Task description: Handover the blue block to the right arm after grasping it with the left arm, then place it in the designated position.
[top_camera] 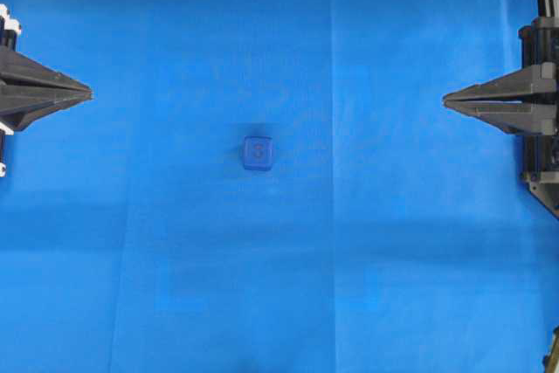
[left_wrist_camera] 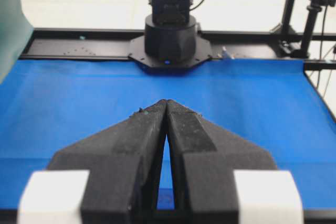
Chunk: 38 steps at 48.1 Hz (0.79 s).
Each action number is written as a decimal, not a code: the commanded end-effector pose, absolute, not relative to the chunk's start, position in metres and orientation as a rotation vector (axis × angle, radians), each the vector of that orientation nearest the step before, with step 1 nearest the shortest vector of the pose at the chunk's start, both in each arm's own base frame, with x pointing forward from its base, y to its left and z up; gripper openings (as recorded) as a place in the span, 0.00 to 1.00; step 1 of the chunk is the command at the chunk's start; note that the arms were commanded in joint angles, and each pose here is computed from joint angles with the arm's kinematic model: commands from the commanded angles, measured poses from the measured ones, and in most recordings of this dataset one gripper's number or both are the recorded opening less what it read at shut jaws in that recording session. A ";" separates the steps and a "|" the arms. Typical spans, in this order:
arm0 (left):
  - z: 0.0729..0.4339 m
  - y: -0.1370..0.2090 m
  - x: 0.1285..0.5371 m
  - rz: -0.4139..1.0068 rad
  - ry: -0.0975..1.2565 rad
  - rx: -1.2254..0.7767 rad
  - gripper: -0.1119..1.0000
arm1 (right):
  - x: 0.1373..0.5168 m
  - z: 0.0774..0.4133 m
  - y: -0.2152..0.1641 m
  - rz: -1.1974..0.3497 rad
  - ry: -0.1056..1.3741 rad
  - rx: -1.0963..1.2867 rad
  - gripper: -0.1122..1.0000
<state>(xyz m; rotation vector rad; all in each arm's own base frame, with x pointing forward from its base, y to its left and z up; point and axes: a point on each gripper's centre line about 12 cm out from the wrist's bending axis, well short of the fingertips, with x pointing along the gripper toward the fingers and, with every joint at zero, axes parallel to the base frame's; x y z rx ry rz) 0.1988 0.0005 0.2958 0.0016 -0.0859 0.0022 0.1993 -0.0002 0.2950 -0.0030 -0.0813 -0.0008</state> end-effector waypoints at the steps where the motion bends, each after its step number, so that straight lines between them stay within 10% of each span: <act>1: 0.301 0.000 0.200 -0.002 -0.095 -0.006 0.10 | 0.201 0.304 -0.001 -0.004 -0.106 -0.003 0.10; 26: 0.298 0.000 0.200 -0.002 -0.064 0.012 0.10 | 0.202 0.304 -0.010 -0.048 -0.055 0.008 0.06; 31: 0.298 0.000 0.200 -0.002 -0.068 0.011 0.15 | 0.202 0.306 -0.010 -0.049 -0.060 0.011 0.17; 38: 0.299 0.000 0.200 -0.001 -0.071 0.005 0.51 | 0.202 0.309 -0.010 -0.051 -0.063 0.021 0.51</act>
